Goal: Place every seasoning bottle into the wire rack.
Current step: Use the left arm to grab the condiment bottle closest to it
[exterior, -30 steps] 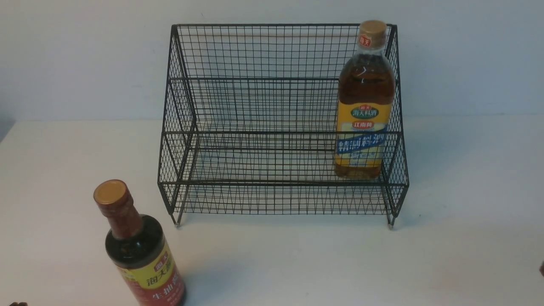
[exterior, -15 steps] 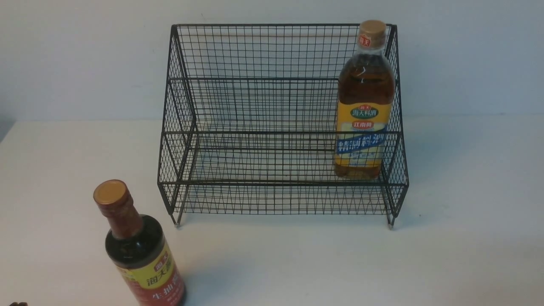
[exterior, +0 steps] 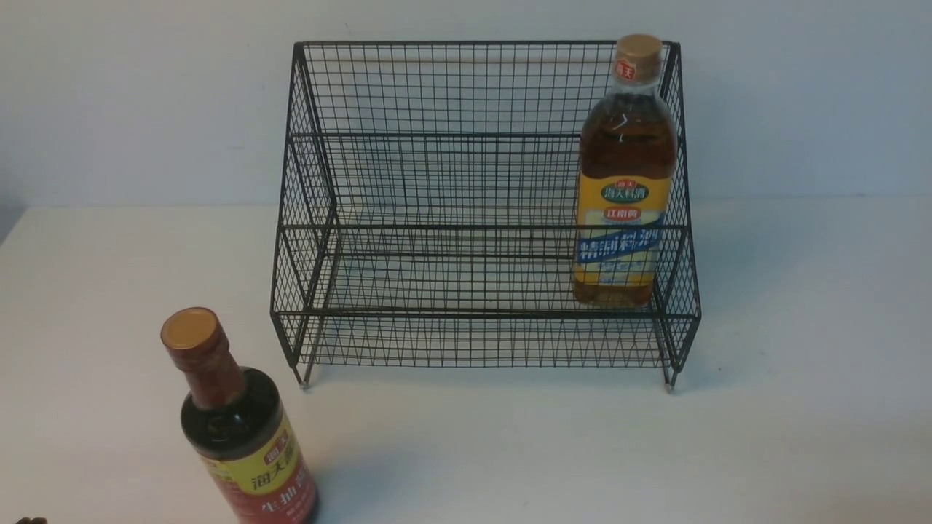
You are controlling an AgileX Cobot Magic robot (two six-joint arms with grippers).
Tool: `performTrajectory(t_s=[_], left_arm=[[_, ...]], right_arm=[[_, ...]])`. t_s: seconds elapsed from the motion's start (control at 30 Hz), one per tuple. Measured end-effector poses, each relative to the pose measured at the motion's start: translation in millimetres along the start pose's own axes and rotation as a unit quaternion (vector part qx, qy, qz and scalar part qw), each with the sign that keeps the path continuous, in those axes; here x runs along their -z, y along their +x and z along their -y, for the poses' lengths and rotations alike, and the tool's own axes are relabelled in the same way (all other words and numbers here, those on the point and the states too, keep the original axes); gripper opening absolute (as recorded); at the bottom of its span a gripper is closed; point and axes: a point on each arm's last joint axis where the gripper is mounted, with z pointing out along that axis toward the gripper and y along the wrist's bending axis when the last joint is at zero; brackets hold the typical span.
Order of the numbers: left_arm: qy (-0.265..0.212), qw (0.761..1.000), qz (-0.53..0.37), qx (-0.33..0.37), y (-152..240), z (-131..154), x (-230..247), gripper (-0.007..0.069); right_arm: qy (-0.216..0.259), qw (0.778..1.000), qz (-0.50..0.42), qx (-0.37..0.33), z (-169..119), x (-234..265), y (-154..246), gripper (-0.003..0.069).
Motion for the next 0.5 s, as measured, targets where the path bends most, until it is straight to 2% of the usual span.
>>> performTrajectory(t_s=[0.5], left_arm=[[0.000,1.000,0.000,0.000,0.0,0.0,0.0,-0.0005]], right_arm=[[0.005,1.000,-0.002,-0.001,0.6,0.0,0.3,-0.0015]])
